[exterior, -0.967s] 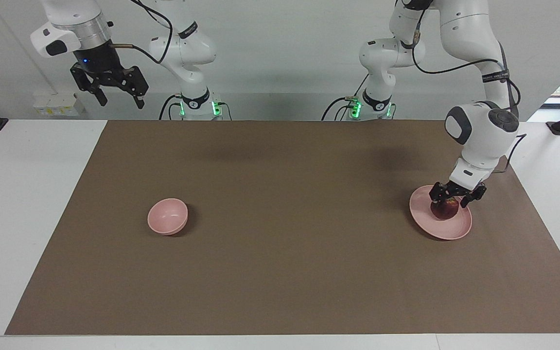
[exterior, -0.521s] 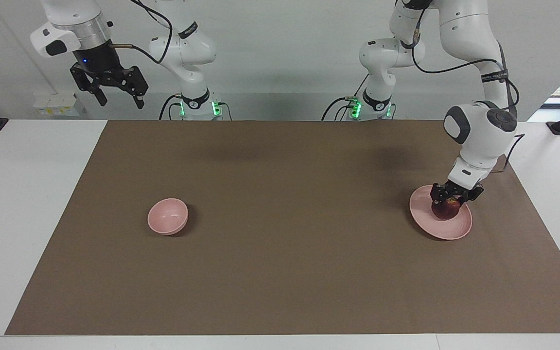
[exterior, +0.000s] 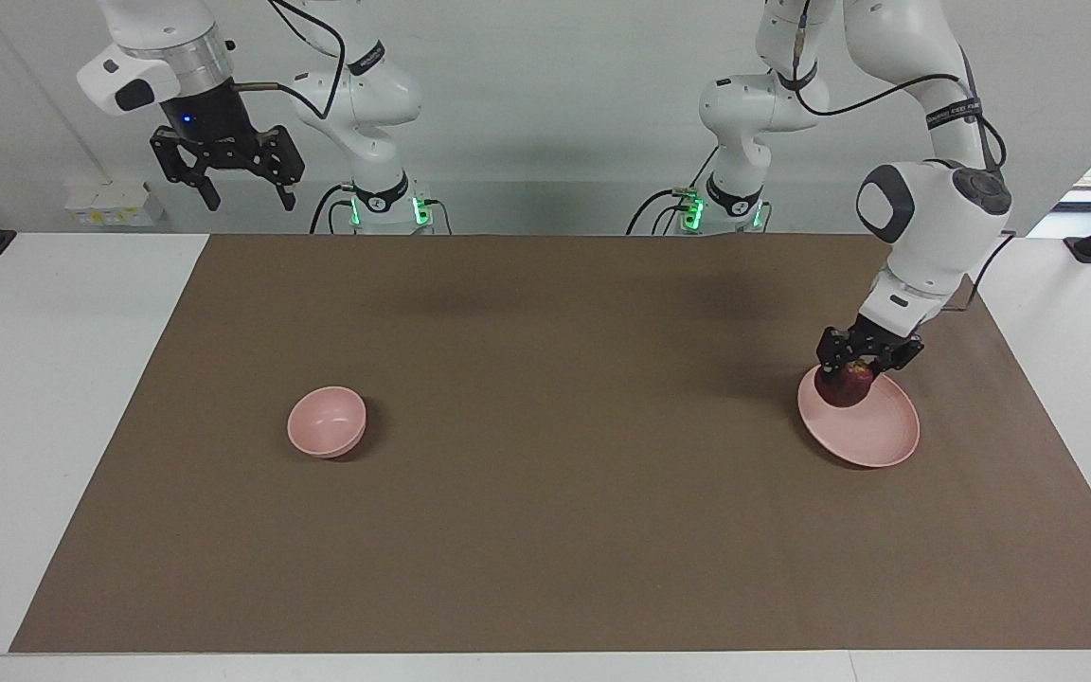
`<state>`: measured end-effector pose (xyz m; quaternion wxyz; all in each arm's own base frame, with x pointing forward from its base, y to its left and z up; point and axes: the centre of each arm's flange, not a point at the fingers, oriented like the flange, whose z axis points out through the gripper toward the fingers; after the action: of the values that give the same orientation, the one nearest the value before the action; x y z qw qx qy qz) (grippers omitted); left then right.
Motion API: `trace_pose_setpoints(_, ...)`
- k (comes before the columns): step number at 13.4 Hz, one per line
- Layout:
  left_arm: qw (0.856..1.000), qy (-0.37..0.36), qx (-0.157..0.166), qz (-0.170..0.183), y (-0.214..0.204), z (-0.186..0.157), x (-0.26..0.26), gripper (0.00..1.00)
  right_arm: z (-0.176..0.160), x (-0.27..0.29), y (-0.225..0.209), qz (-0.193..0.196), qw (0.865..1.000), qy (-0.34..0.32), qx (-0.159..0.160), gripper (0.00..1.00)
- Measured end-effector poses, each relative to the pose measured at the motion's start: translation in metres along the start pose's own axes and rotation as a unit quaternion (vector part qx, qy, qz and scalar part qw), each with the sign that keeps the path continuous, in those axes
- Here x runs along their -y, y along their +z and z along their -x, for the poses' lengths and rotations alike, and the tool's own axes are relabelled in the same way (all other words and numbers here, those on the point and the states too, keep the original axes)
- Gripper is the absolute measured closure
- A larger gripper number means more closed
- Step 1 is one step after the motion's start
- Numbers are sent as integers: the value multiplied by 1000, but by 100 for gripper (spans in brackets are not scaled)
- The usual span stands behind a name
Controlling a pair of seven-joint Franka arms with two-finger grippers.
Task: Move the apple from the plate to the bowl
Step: 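Reach the left gripper to the apple on the pink plate and grasp it, then lift the apple with the left gripper while the right gripper approaches it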
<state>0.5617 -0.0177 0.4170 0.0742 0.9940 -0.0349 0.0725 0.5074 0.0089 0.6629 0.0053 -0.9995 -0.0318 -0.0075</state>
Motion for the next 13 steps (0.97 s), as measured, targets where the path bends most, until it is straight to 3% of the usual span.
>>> trace_pose_setpoints(4,995,-31,-2,97,-4,0,-55,32,-21,42,53,-27,998,-53,-3,0)
trace_pose_setpoints(7,979,-76,-4,188,-2,0,-90,32,-26,86,101,-62,995,-75,30,0)
trace_pose_setpoints(13,938,-129,6,323,-4,6,-163,32,-11,151,139,-135,986,25,89,0)
